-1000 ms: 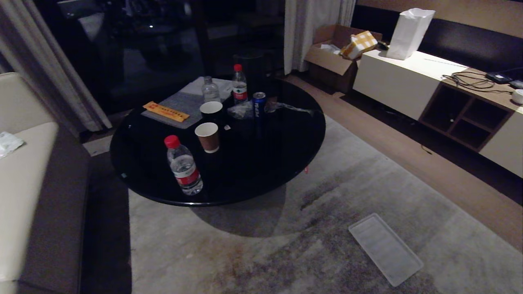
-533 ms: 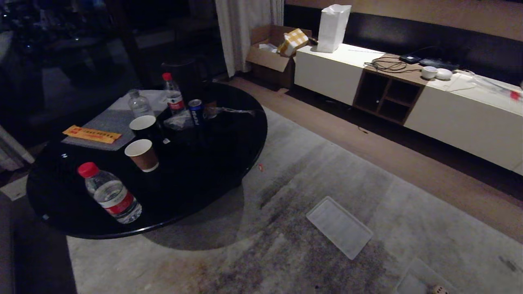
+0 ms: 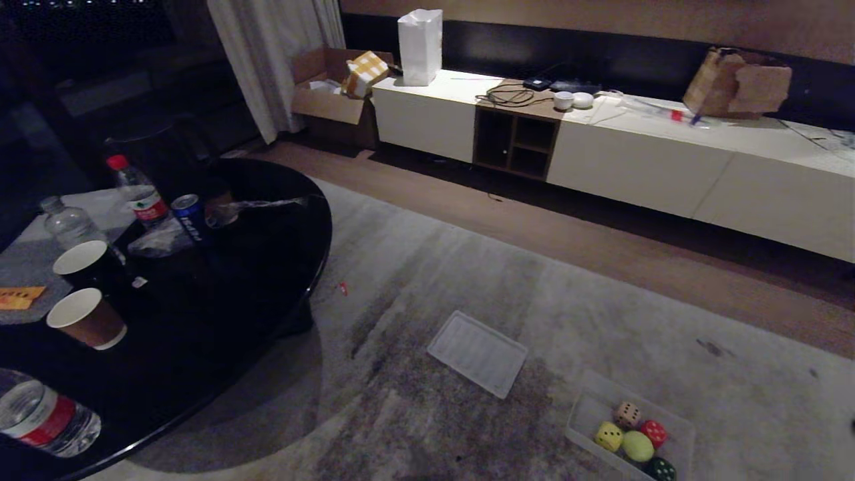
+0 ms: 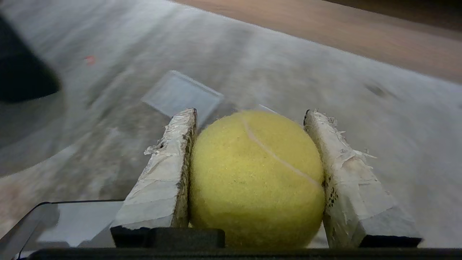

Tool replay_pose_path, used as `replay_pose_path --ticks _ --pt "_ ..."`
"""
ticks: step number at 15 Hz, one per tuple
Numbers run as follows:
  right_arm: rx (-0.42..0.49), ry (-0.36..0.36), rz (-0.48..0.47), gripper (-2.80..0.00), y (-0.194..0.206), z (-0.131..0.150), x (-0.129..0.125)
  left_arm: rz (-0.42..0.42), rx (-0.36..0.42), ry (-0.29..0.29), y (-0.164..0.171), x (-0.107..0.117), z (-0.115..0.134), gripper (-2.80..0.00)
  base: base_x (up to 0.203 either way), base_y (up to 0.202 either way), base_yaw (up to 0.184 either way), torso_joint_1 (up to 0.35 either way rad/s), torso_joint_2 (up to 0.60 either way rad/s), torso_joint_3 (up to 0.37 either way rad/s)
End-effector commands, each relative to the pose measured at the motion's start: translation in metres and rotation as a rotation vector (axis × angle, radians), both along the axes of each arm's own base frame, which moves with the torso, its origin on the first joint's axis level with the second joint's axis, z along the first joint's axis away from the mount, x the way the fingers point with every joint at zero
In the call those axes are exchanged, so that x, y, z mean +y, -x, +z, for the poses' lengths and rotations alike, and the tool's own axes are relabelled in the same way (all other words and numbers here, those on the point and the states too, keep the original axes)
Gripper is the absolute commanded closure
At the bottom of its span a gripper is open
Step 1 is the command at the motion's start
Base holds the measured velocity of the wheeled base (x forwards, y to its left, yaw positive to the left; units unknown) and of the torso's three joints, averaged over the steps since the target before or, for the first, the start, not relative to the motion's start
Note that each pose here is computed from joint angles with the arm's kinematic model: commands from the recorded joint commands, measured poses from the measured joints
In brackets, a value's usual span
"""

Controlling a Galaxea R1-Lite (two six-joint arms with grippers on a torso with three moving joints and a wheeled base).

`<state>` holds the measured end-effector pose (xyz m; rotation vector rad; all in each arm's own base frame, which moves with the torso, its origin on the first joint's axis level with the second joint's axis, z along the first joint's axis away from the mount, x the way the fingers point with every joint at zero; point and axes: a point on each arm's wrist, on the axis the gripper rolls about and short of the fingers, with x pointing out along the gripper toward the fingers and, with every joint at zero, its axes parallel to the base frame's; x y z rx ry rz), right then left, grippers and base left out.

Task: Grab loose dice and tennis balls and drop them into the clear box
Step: Put the ball in the box

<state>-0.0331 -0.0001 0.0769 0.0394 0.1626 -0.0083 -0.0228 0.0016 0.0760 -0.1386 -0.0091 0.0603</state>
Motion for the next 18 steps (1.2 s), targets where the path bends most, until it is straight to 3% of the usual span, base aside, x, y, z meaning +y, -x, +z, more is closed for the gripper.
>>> replay_pose_path --ticks 1,5,12,18 --pt "0.002 0.000 0.000 0.00 0.0000 -0.0001 0.0000 0.001 0.002 0.001 -0.0001 0.0000 -0.0004 0.00 0.001 0.010 -0.162 -0.002 0.01 -0.002" --pt "0.003 0.001 0.000 0.00 -0.0001 -0.0002 0.0000 0.001 0.001 0.001 -0.0001 0.0000 -0.0003 0.00 0.000 0.008 -0.136 0.000 0.00 0.002" --pt "0.003 0.000 -0.001 0.00 -0.0001 -0.0001 0.0000 0.001 0.002 0.001 -0.0002 0.0000 -0.0003 0.00 0.000 0.000 0.000 0.001 0.00 -0.010" --pt "0.003 0.000 -0.001 0.00 -0.0001 -0.0001 0.0000 0.001 0.002 0.001 -0.0002 0.0000 -0.0003 0.00 0.000 0.000 0.000 0.003 0.00 -0.170"
